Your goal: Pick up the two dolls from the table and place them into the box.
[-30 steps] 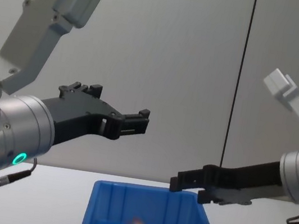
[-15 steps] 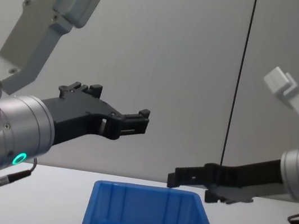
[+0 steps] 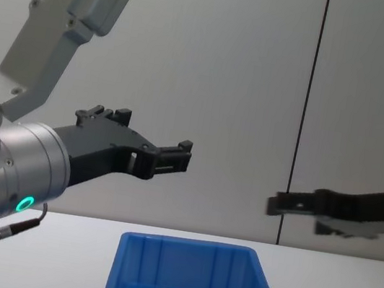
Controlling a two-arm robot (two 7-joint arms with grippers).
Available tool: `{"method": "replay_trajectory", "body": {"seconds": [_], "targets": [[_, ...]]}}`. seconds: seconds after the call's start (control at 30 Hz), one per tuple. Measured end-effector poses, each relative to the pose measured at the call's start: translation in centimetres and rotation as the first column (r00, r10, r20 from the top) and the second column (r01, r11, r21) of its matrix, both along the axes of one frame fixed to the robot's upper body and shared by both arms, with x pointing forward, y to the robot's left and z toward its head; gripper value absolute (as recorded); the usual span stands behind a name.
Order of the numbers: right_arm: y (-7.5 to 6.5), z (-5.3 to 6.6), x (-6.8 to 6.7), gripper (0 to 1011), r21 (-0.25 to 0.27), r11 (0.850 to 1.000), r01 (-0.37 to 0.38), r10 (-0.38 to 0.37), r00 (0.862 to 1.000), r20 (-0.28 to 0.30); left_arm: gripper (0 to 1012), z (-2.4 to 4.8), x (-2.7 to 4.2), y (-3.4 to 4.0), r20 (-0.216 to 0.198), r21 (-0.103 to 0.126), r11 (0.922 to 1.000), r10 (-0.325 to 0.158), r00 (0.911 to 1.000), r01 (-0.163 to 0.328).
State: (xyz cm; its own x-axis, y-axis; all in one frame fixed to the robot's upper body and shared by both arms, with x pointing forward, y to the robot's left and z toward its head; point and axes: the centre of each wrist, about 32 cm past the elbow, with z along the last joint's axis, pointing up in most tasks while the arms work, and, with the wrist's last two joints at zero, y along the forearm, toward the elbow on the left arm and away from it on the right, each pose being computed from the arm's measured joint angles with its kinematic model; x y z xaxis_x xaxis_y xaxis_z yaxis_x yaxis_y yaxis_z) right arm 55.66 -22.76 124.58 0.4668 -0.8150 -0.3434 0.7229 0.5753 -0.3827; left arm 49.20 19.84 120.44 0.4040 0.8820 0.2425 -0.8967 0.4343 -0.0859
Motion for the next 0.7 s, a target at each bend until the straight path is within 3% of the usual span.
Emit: {"method": "replay_trajectory", "body": {"seconds": [0.33,0.7], "targets": [[-2.6,-0.3,-2.3,1001,-0.041,0.990,0.135,-0.131,0.987,0.090,999,0.00,0.00,0.00,0.000,0.000,1.0000,0.000,1.0000,0.000],[-4.4,-1.2,-5.1,1001,-0.062,0.965,0.255,-0.235,0.944,0.233,999,0.00,0.00,0.00,0.000,0.000,1.0000,0.000,1.0000,0.000]]}}
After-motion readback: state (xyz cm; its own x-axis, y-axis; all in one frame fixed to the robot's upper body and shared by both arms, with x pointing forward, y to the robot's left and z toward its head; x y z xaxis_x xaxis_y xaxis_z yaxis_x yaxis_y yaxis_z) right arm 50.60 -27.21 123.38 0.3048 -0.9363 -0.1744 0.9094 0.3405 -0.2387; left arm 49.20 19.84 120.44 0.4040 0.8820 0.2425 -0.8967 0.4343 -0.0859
